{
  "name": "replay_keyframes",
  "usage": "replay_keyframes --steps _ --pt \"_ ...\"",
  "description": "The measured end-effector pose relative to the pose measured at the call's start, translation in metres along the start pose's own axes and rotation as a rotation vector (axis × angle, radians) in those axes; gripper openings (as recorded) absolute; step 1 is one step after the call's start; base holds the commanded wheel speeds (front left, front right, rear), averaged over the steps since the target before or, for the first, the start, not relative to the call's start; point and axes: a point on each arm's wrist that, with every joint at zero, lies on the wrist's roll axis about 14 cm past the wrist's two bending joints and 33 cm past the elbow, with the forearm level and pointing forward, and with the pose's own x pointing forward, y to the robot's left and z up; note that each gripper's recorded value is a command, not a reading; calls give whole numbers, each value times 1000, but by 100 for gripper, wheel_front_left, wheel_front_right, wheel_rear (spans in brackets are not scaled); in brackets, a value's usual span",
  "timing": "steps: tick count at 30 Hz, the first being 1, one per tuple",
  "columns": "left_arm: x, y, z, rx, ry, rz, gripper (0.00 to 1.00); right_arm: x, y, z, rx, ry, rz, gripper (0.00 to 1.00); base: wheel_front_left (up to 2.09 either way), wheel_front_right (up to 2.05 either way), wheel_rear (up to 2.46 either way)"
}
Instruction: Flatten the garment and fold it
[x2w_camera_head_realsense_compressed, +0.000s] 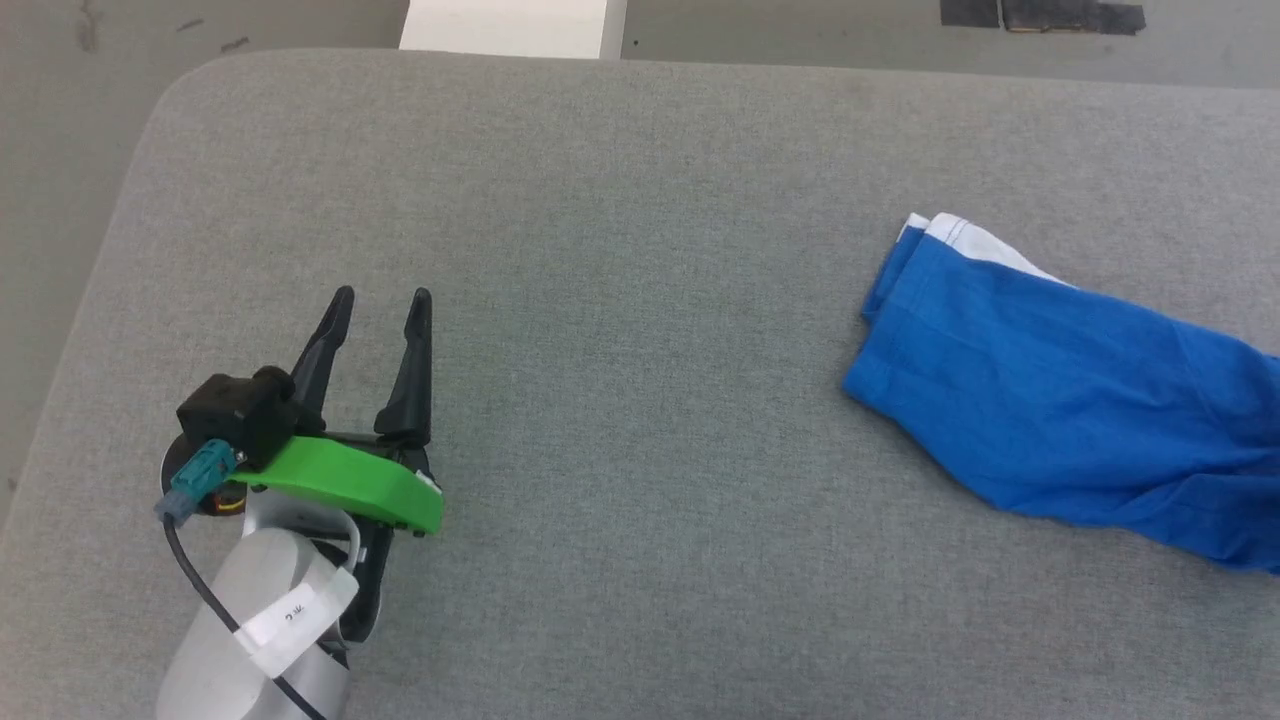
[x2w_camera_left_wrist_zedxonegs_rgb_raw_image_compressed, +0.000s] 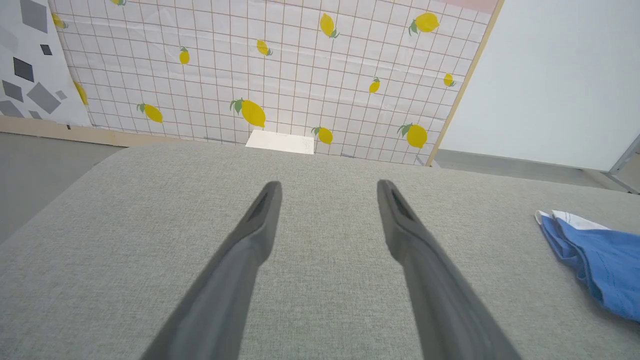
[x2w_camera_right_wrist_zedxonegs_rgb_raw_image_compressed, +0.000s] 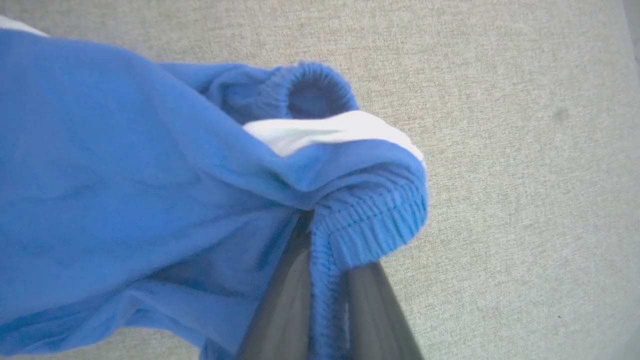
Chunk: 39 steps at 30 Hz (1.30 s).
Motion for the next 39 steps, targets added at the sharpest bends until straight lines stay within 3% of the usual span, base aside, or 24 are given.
replay_keyframes --steps 10,20,25,39 --pt "-4 -11 11 -7 -29 -20 100 -42 27 24 -222 3 57 0 0 0 0" --pt "-5 -16 14 -11 -38 -31 100 -70 85 36 -330 -53 208 0 0 0 0" --pt "-4 -10 4 -14 -15 -21 100 -57 146 45 -369 -73 319 0 0 0 0" --pt "-4 15 -15 -11 33 43 100 -6 218 31 -432 8 399 0 0 0 0"
